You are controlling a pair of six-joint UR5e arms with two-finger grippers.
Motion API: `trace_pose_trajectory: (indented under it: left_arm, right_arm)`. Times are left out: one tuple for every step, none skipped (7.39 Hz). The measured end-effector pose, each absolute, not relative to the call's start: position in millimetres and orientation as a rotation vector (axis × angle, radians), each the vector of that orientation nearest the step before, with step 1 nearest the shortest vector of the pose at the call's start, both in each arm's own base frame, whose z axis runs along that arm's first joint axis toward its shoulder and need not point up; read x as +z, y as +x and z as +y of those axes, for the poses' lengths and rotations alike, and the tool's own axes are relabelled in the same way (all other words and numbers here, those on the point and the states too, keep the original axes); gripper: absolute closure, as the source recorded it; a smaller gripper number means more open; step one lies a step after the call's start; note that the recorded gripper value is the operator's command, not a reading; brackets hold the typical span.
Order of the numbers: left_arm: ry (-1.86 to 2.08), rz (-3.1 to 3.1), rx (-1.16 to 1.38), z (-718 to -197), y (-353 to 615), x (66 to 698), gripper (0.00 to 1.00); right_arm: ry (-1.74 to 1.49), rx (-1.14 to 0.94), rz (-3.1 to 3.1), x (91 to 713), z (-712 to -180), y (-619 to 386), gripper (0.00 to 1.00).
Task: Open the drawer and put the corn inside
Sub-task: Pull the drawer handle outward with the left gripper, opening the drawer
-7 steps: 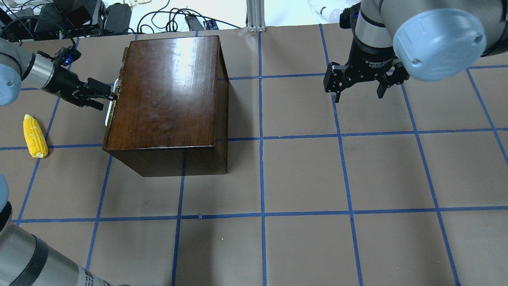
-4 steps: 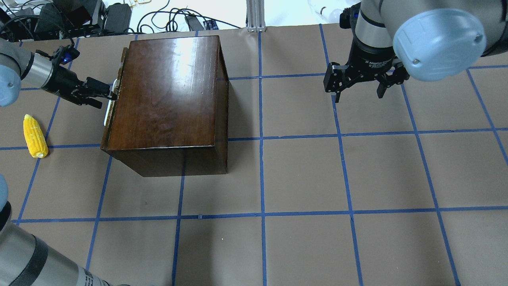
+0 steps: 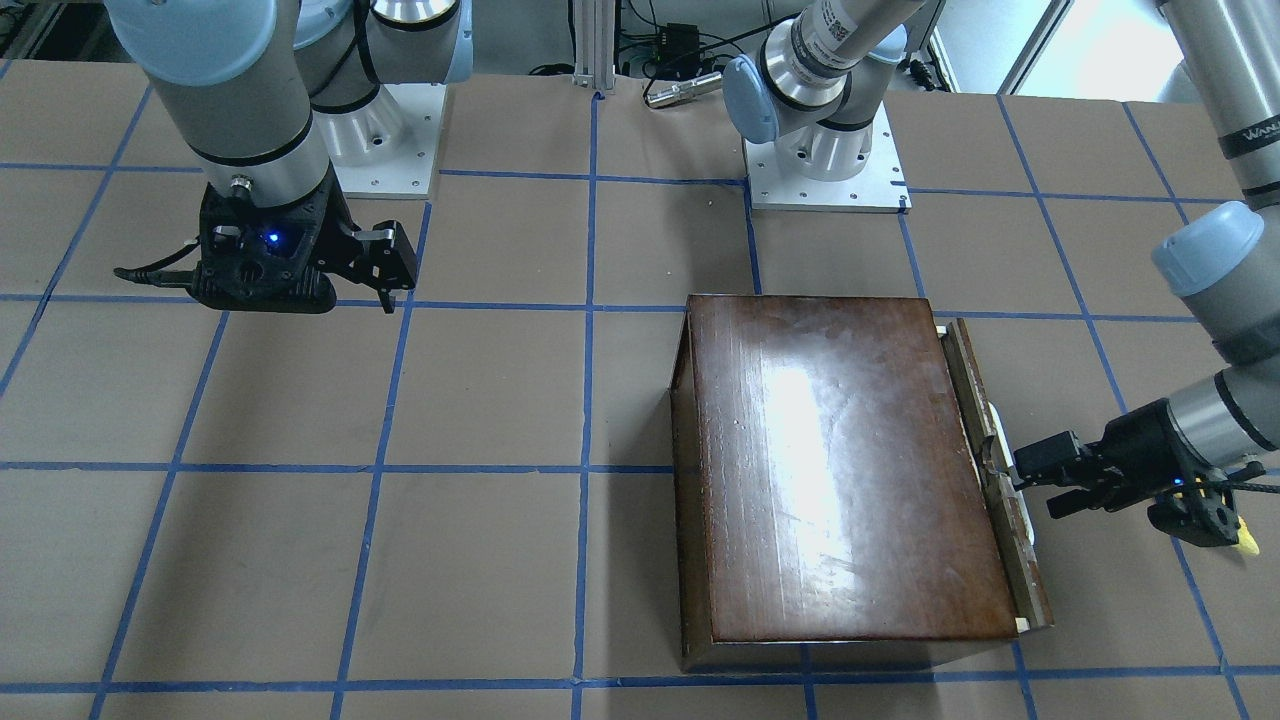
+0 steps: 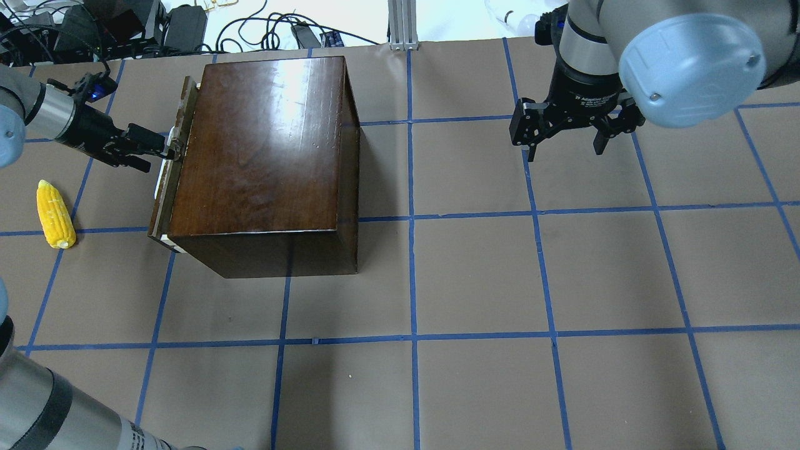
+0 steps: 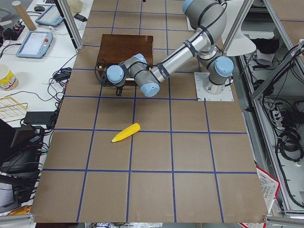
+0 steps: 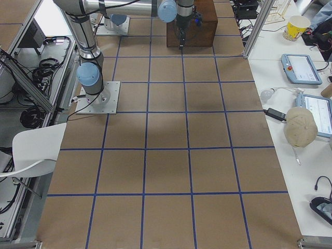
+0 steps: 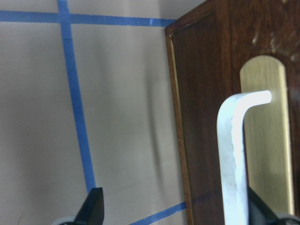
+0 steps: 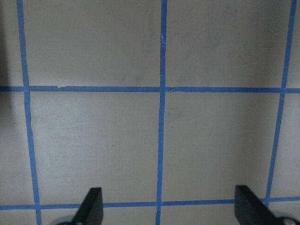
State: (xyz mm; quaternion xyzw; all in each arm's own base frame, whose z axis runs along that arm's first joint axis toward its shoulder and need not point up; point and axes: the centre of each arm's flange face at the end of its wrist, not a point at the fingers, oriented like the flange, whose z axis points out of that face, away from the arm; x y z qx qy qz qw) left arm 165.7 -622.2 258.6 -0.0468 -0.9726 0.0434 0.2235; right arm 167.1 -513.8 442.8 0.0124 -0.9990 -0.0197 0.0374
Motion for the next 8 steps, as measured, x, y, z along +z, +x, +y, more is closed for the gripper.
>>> trace_pose_trajectory:
  left_arm:
    - [-0.126, -2.698, 0.121, -622, 170, 259, 0.0]
    - [-0.117, -2.709, 0.122, -620, 177, 259, 0.0]
    - [-0.107, -2.72, 0.12, -618, 184, 259, 0.0]
    - [-0.1, -2.729, 0.119, -617, 189, 259, 0.0]
    - [-0.097, -2.737, 0.121, -617, 193, 261, 0.0]
    - [-0.093, -2.742, 0.125, -617, 196, 263, 0.0]
    - [-0.094, -2.749, 0.127, -617, 198, 264, 0.0]
    - [-0.106, -2.761, 0.125, -617, 201, 265, 0.0]
  right_arm:
    - [0.038, -0.06, -3.066, 443, -514, 167, 0.0]
    - [0.038, -0.061, -3.066, 443, -514, 167, 0.0]
    - [0.038, -0.061, -3.066, 443, -514, 167, 0.0]
    - [0.038, -0.061, -3.066, 443, -514, 167, 0.0]
    - [0.038, -0.06, -3.066, 443, -514, 167, 0.0]
    - [0.038, -0.06, -3.066, 443, -514, 167, 0.0]
    - [0.038, -0.06, -3.066, 443, -514, 167, 0.0]
    - [0.038, -0.06, -3.066, 443, -514, 167, 0.0]
